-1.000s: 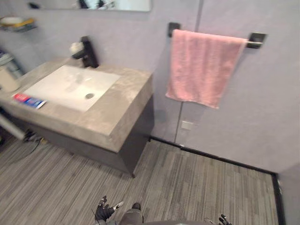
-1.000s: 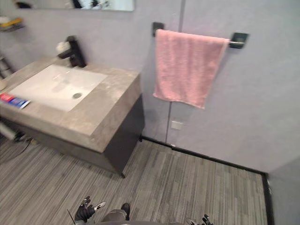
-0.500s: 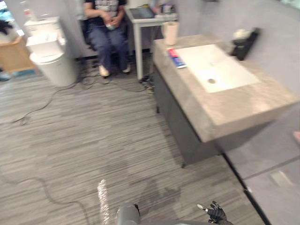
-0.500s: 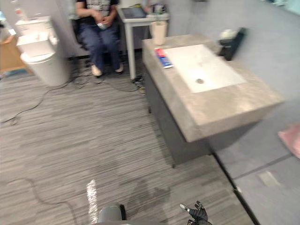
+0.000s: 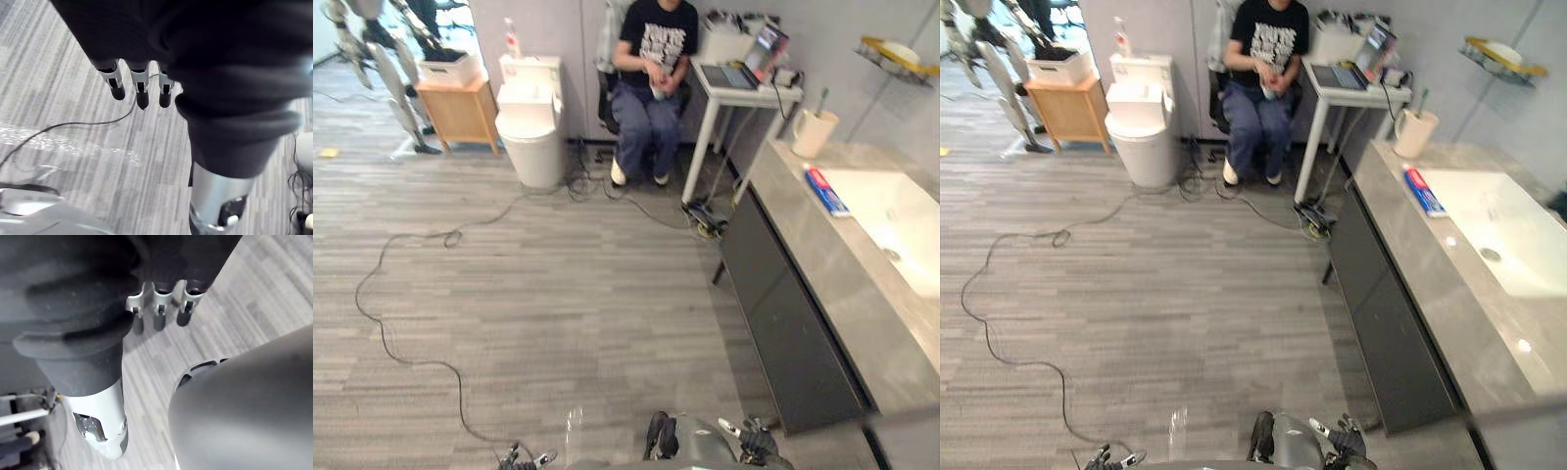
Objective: Organize washtable
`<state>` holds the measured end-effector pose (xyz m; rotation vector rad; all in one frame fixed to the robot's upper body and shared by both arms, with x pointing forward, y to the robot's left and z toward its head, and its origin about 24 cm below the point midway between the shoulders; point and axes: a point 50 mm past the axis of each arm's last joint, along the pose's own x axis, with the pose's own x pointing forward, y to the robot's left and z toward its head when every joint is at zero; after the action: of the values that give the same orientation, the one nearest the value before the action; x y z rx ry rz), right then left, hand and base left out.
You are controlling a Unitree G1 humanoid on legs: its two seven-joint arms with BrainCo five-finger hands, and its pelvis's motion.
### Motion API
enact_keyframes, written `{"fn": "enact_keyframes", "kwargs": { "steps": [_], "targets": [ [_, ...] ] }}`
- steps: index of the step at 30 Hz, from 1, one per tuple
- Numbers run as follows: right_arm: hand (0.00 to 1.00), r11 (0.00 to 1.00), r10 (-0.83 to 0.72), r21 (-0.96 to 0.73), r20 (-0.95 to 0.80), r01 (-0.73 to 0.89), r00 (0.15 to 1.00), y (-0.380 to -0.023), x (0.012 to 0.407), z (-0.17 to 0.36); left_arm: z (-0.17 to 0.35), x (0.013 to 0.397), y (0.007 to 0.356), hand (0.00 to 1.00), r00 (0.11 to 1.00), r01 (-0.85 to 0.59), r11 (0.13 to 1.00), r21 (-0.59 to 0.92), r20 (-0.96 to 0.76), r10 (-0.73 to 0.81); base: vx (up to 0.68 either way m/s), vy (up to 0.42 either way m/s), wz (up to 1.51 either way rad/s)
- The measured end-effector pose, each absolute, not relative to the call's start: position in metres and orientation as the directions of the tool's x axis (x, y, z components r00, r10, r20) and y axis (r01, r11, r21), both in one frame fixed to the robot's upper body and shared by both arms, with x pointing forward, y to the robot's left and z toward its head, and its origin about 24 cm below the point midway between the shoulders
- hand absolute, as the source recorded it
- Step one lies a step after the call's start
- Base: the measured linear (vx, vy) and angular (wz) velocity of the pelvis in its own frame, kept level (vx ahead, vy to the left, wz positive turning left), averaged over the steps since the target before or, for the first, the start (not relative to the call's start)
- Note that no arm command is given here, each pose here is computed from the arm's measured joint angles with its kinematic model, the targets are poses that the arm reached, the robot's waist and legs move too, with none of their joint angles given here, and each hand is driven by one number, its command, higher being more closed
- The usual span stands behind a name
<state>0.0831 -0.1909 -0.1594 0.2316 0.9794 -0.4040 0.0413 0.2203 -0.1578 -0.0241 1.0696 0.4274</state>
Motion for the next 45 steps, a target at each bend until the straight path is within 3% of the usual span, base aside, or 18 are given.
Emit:
{"fn": "enact_keyframes", "kwargs": {
  "steps": [4,9,14,17,22,28,32,37,45],
  "targets": [
    [0.0,0.925,-0.211,-0.011,-0.847,0.38,0.488,-0.194,0.082,-0.159,-0.158,0.048,0.215,0.0,0.414,-0.365,0.915,0.17,-0.851,0.323,0.67,0.126,0.11],
    [0.0,0.93,-0.155,0.042,-0.855,0.365,0.494,-0.173,0.093,-0.161,-0.153,0.057,0.223,0.0,0.446,-0.355,0.912,0.206,-0.82,0.359,0.64,0.22,-1.44],
    [0.0,0.882,-0.21,0.05,-0.849,0.468,0.486,-0.176,0.096,-0.159,-0.148,0.093,0.209,0.0,0.539,-0.289,0.94,0.181,-0.781,0.316,0.49,0.433,-0.65],
    [0.0,0.893,-0.199,0.048,-0.849,0.448,0.489,-0.174,0.095,-0.159,-0.146,0.106,0.197,0.0,0.583,-0.213,0.962,0.171,-0.768,0.266,0.44,0.405,-0.42],
    [0.0,0.924,-0.186,0.034,-0.83,0.38,0.526,-0.175,0.101,-0.156,-0.148,0.097,0.202,0.0,0.56,-0.21,0.959,0.192,-0.78,0.279,0.3,0.221,-0.91],
    [0.0,0.949,-0.141,0.043,-0.826,0.311,0.546,-0.167,0.105,-0.156,-0.154,0.073,0.22,0.0,0.451,-0.385,0.902,0.194,-0.813,0.368,0.18,0.027,-1.13],
    [0.0,0.957,-0.143,0.025,-0.825,0.288,0.547,-0.172,0.109,-0.155,-0.155,0.069,0.219,0.0,0.429,-0.44,0.882,0.167,-0.824,0.37,0.26,-0.031,-1.5],
    [0.0,0.959,-0.169,-0.02,-0.843,0.284,0.51,-0.183,0.101,-0.158,-0.159,0.054,0.215,0.0,0.38,-0.467,0.869,0.162,-0.851,0.363,0.22,0.037,-1.08],
    [0.0,0.937,-0.224,-0.079,-0.884,0.341,0.411,-0.195,0.079,-0.164,-0.16,0.052,0.207,0.0,0.375,-0.493,0.859,0.137,-0.858,0.352,0.27,0.238,-1.18]
  ]
}}
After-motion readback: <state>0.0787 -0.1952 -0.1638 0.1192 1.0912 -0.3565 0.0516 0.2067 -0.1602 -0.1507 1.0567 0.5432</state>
